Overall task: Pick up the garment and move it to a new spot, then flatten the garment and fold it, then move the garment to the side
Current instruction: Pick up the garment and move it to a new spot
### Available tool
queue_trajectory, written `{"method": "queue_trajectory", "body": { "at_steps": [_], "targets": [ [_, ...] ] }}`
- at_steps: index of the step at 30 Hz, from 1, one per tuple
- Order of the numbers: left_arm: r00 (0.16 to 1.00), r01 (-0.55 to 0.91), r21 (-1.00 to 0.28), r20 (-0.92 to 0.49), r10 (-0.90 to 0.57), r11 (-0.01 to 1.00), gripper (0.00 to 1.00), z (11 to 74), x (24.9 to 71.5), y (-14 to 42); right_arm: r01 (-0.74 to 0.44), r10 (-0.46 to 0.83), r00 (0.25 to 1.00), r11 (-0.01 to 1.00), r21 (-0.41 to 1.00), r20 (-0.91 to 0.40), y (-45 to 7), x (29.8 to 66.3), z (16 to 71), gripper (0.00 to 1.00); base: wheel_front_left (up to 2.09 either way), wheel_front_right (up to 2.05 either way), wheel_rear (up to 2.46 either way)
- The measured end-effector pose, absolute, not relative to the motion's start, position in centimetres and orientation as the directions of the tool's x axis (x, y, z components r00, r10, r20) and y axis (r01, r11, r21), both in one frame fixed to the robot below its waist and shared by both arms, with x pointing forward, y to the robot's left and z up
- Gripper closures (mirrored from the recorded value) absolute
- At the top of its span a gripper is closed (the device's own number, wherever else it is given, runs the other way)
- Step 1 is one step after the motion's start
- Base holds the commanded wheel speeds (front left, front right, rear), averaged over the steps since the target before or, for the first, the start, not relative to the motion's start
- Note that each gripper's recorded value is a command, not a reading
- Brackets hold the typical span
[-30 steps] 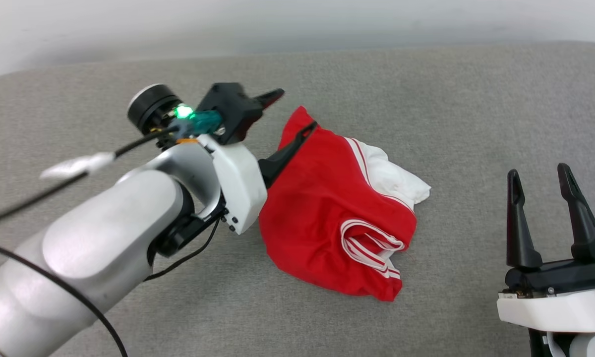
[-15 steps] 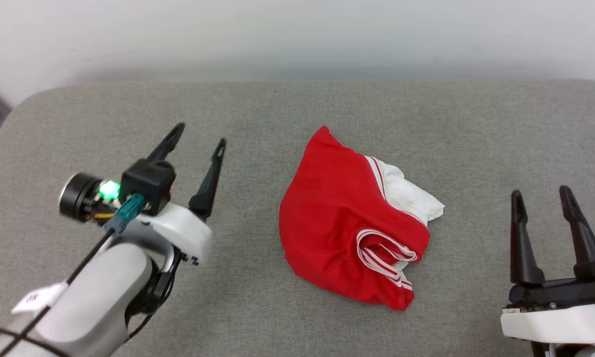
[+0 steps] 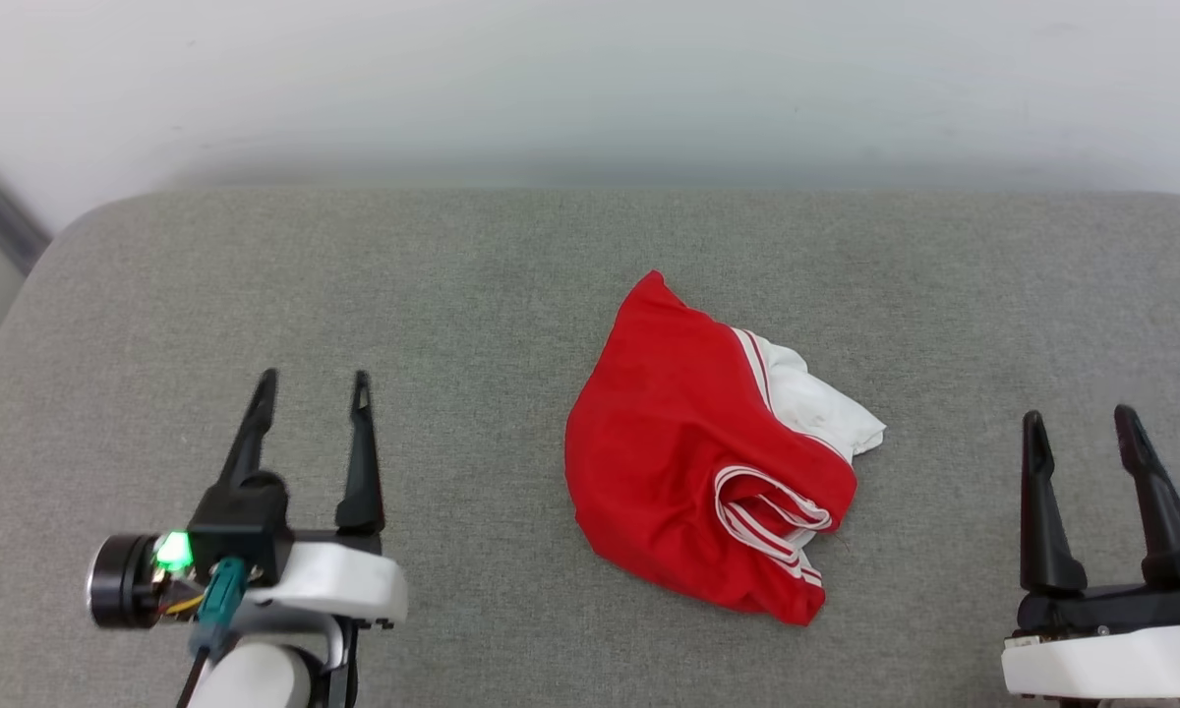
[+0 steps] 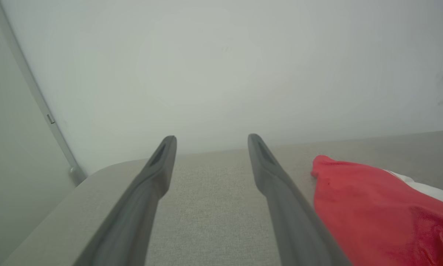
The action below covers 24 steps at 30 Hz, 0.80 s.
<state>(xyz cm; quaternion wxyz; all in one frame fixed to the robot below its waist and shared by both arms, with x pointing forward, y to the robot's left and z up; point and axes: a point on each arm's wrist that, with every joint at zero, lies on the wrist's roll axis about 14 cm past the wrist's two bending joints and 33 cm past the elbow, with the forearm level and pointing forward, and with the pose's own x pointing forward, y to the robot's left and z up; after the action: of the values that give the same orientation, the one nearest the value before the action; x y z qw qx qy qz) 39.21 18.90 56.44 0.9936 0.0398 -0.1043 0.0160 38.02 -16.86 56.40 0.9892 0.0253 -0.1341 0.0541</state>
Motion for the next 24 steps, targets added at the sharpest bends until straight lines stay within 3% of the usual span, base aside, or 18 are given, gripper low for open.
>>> {"method": "queue_trajectory", "body": {
  "at_steps": [12,24],
  "targets": [
    [0.974,-0.11,0.066,0.205,0.094,0.992,0.0,54.8,35.4,19.8,-0.129,0.11,0.97,0.989,0.078,0.215,-16.4,36.5,54.7,0.0,0.0,0.0,0.0],
    [0.982,-0.088,0.039,0.17,0.08,0.995,0.0,53.5,33.3,18.9,-0.108,0.089,0.979,0.99,0.096,0.182,-17.0,34.7,53.6,0.0,0.0,0.0,0.0]
  ]
}}
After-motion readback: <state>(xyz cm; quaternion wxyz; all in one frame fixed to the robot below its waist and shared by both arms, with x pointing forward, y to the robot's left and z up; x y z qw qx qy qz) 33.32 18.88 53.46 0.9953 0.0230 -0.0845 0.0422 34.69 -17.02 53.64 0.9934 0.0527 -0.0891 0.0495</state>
